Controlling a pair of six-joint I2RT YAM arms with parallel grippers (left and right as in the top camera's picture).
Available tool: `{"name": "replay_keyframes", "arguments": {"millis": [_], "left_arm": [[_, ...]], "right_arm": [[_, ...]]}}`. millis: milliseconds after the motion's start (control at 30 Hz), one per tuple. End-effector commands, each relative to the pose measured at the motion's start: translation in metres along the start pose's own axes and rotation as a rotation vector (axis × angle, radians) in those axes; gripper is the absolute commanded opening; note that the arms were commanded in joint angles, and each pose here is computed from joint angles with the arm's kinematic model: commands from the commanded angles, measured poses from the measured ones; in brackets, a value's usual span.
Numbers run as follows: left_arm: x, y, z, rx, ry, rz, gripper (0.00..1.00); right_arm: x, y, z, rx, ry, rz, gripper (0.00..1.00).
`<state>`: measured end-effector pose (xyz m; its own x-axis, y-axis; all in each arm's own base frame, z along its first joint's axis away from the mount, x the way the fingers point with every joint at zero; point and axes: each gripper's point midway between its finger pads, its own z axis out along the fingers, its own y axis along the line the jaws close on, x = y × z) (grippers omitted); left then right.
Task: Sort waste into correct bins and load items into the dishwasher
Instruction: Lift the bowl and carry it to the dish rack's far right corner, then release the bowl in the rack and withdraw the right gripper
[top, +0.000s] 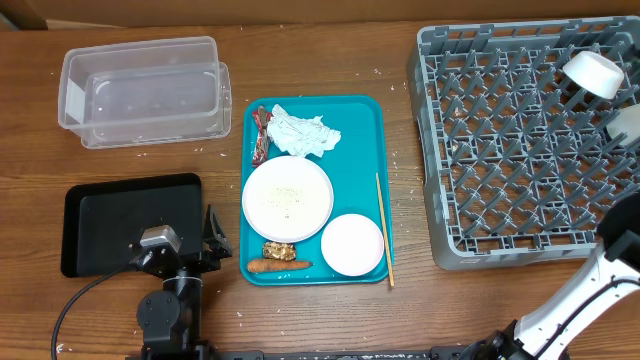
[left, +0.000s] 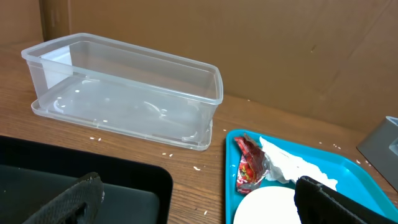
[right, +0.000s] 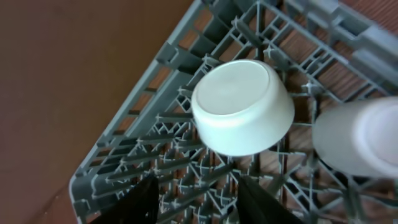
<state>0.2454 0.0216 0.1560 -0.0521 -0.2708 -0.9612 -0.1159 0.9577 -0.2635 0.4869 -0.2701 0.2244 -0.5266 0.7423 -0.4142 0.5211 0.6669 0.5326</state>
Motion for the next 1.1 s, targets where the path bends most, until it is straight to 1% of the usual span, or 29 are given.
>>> {"name": "replay_keyframes", "arguments": {"millis": [0,133,200,233,267,367,433,500,567,600,733,833,900,1067], "left_arm": [[0.000,-0.003,0.000,0.015,-0.002,-0.006,1.00],[0.000,-0.003,0.000,0.015,-0.001,-0.006,1.00],[0.000,-0.003,0.000,0.015,-0.001,-0.006,1.00],[0.000,-0.003,0.000,0.016,-0.001,-0.006,1.00],[0.000,-0.003,0.000,0.015,-0.001,-0.006,1.00],[0.000,-0.003,0.000,0.015,-0.001,-0.006,1.00],[0.000,-0.003,0.000,0.015,-0.002,-0.006,1.00],[0.000,-0.003,0.000,0.015,-0.001,-0.006,1.00],[0.000,-0.003,0.000,0.016,-0.001,-0.006,1.00],[0.000,-0.003,0.000,0.015,-0.001,-0.006,1.00],[0.000,-0.003,0.000,0.015,-0.001,-0.006,1.00],[0.000,-0.003,0.000,0.015,-0.001,-0.006,1.00],[0.000,-0.003,0.000,0.015,-0.001,-0.006,1.00],[0.000,-0.003,0.000,0.016,-0.001,-0.006,1.00]], "right_arm": [[-0.010,0.028,-0.052,0.010,-0.099,-0.015,0.49],[-0.002,0.046,-0.070,0.000,-0.105,-0.028,0.60],[0.001,0.051,-0.068,0.004,-0.101,-0.037,0.60],[0.002,0.051,-0.065,0.017,-0.100,-0.040,0.54],[0.003,0.047,-0.058,0.060,-0.101,-0.045,0.37],[0.000,0.034,-0.039,0.180,-0.125,-0.058,0.04],[-0.008,0.026,-0.016,0.262,-0.165,-0.068,0.04],[-0.013,0.025,0.006,0.285,-0.186,-0.088,0.04],[-0.015,0.027,0.033,0.277,-0.195,-0.108,0.04],[-0.017,0.028,0.055,0.265,-0.200,-0.121,0.04],[-0.017,0.023,0.092,0.253,-0.203,-0.133,0.05],[-0.015,0.014,0.110,0.265,-0.197,-0.132,0.05],[-0.013,0.002,0.119,0.306,-0.193,-0.127,0.05],[-0.011,-0.010,0.125,0.347,-0.192,-0.123,0.05]]}}
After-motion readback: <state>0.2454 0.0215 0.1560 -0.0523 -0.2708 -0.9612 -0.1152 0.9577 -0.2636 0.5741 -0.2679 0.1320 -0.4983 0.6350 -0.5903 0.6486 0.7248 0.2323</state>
